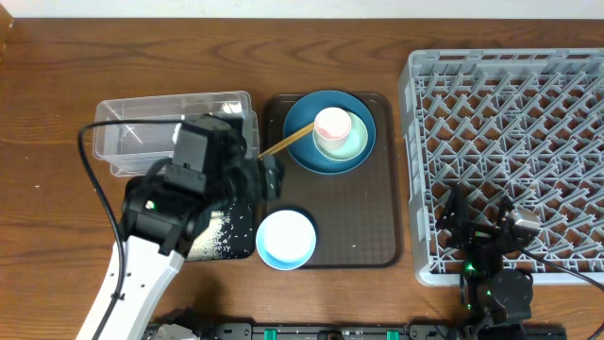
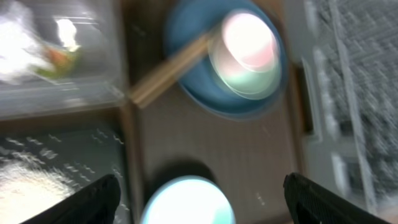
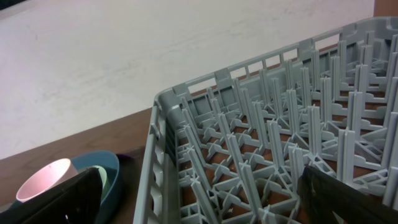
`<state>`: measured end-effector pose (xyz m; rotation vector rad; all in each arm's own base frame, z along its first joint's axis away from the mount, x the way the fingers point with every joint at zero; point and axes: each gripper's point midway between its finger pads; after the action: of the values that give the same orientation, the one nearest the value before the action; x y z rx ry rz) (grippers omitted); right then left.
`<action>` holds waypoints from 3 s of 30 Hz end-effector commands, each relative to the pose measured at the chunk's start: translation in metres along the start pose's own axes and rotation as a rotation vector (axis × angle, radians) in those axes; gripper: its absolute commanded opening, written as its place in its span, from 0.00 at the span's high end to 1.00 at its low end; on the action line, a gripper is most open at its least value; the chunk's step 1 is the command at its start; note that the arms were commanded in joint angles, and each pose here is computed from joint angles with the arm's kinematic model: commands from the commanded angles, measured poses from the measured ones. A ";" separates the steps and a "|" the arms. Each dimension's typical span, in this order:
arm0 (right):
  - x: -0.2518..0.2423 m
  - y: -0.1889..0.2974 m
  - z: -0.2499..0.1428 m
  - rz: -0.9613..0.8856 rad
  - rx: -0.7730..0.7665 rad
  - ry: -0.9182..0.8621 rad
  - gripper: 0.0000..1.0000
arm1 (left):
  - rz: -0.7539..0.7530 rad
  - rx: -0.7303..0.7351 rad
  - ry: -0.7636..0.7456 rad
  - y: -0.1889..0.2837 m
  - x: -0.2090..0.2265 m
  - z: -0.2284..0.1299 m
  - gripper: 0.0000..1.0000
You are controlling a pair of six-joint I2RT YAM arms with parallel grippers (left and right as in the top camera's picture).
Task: Sort waste into correct bins and load items into the dishwasher rack
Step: 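Carry the tissue left and drop it into the clear bin, then move the left gripper over the pink cup on the green bowl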
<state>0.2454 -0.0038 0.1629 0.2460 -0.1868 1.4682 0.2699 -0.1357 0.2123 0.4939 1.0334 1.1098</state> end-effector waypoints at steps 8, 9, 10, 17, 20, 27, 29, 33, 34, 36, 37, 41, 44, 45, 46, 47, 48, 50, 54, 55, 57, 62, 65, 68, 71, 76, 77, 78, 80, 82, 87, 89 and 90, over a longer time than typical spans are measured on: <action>-0.003 0.000 0.000 -0.016 -0.003 0.005 0.01 | -0.135 0.232 -0.124 -0.010 -0.051 -0.064 0.12; -0.003 0.000 0.000 -0.016 -0.003 0.005 0.01 | -0.139 0.242 -0.138 -0.013 -0.055 -0.067 0.12; -0.003 0.000 0.000 -0.016 -0.003 0.005 0.01 | -0.144 0.251 -0.151 -0.016 -0.059 -0.070 0.12; -0.003 0.000 0.000 -0.016 -0.003 0.005 0.01 | -0.170 0.278 -0.181 -0.048 -0.079 -0.073 0.11; -0.003 0.000 0.000 -0.016 -0.003 0.005 0.01 | -0.171 0.286 -0.173 -0.065 -0.084 -0.072 0.12; -0.003 0.000 0.000 -0.016 -0.003 0.005 0.01 | -0.145 0.342 -0.151 -0.101 -0.086 -0.083 0.07; -0.003 0.000 0.000 -0.016 -0.003 0.005 0.01 | -0.139 0.357 -0.156 -0.108 -0.086 -0.087 0.06; -0.003 0.000 0.000 -0.016 -0.003 0.005 0.01 | -0.121 0.385 -0.153 -0.116 -0.082 -0.093 0.05; -0.003 0.000 0.000 -0.015 -0.003 0.005 0.01 | -0.120 0.387 -0.153 -0.117 -0.082 -0.094 0.05; -0.003 0.000 0.000 -0.016 -0.003 0.005 0.01 | -0.118 0.389 -0.152 -0.117 -0.082 -0.094 0.05; -0.003 0.000 0.000 -0.016 -0.003 0.005 0.01 | -0.118 0.389 -0.152 -0.117 -0.082 -0.094 0.05; -0.003 0.000 0.000 -0.016 -0.003 0.005 0.01 | -0.118 0.389 -0.153 -0.117 -0.081 -0.094 0.01; -0.003 0.000 0.000 -0.016 -0.003 0.005 0.01 | -0.118 0.386 -0.153 -0.117 -0.082 -0.094 0.02; -0.003 0.000 0.000 -0.016 -0.003 0.005 0.01 | -0.120 0.379 -0.155 -0.117 -0.082 -0.092 0.02; -0.003 0.000 0.000 -0.016 -0.003 0.005 0.01 | -0.115 0.366 -0.158 -0.118 -0.082 -0.090 0.02; -0.003 0.000 0.000 -0.016 -0.003 0.005 0.01 | -0.105 0.347 -0.161 -0.120 -0.081 -0.086 0.02; -0.003 0.000 0.000 -0.016 -0.003 0.005 0.01 | -0.095 0.330 -0.164 -0.121 -0.080 -0.083 0.02; -0.003 0.000 0.000 -0.016 -0.003 0.005 0.01 | -0.078 0.295 -0.171 -0.123 -0.078 -0.076 0.02; -0.003 0.000 0.000 -0.016 -0.003 0.005 0.01 | -0.076 0.232 -0.180 -0.127 -0.081 -0.063 0.02; -0.003 0.000 0.000 -0.016 -0.003 0.005 0.01 | -0.075 0.208 -0.183 -0.128 -0.082 -0.058 0.02; -0.003 0.000 0.000 -0.016 -0.003 0.005 0.01 | -0.078 0.163 -0.188 -0.130 -0.085 -0.048 0.02; -0.003 0.000 0.000 -0.016 -0.003 0.005 0.01 | -0.047 0.033 -0.195 -0.132 -0.086 -0.021 0.02; -0.003 0.000 0.000 -0.016 -0.003 0.005 0.01 | 0.005 -0.042 -0.194 -0.133 -0.080 -0.006 0.02; -0.003 0.000 0.000 -0.016 -0.003 0.005 0.01 | 0.069 -0.110 -0.191 -0.131 -0.071 0.008 0.02; -0.003 0.000 0.000 -0.017 0.000 0.006 0.01 | 0.108 -0.161 -0.183 -0.130 -0.065 0.019 0.02; -0.005 -0.001 -0.005 -0.023 0.021 0.011 0.01 | 0.098 -0.205 -0.095 -0.130 -0.060 0.035 0.02; -0.005 -0.001 -0.005 -0.023 0.021 0.011 0.01 | 0.098 -0.215 -0.068 -0.130 -0.057 0.039 0.04; -0.005 -0.001 -0.005 -0.023 0.021 0.011 0.01 | 0.097 -0.223 -0.048 -0.129 -0.055 0.042 0.06; -0.005 -0.001 -0.005 -0.022 0.021 0.011 0.01 | 0.091 -0.237 -0.017 -0.128 -0.052 0.048 0.08; -0.005 -0.001 -0.005 -0.023 0.021 0.011 0.01 | 0.076 -0.239 -0.001 -0.128 -0.051 0.052 0.13; -0.005 -0.001 -0.005 -0.023 0.021 0.011 0.01 | 0.009 -0.202 0.012 -0.129 -0.057 0.052 0.16; -0.005 -0.001 -0.005 -0.023 0.021 0.011 0.01 | -0.025 -0.171 0.015 -0.129 -0.060 0.049 0.17; -0.005 -0.001 -0.005 -0.023 0.021 0.011 0.01 | -0.041 -0.153 0.018 -0.129 -0.062 0.047 0.18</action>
<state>0.2463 -0.0036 0.1588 0.2571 -0.1702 1.4657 0.3742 -0.2288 0.1644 0.3366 0.9003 1.2180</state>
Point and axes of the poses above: each gripper's point midway between its finger pads, its own y axis back along the fingers, its own x axis along the line the jaws close on, z = x × y, and after that the axes turned 4 degrees about y, right-handed
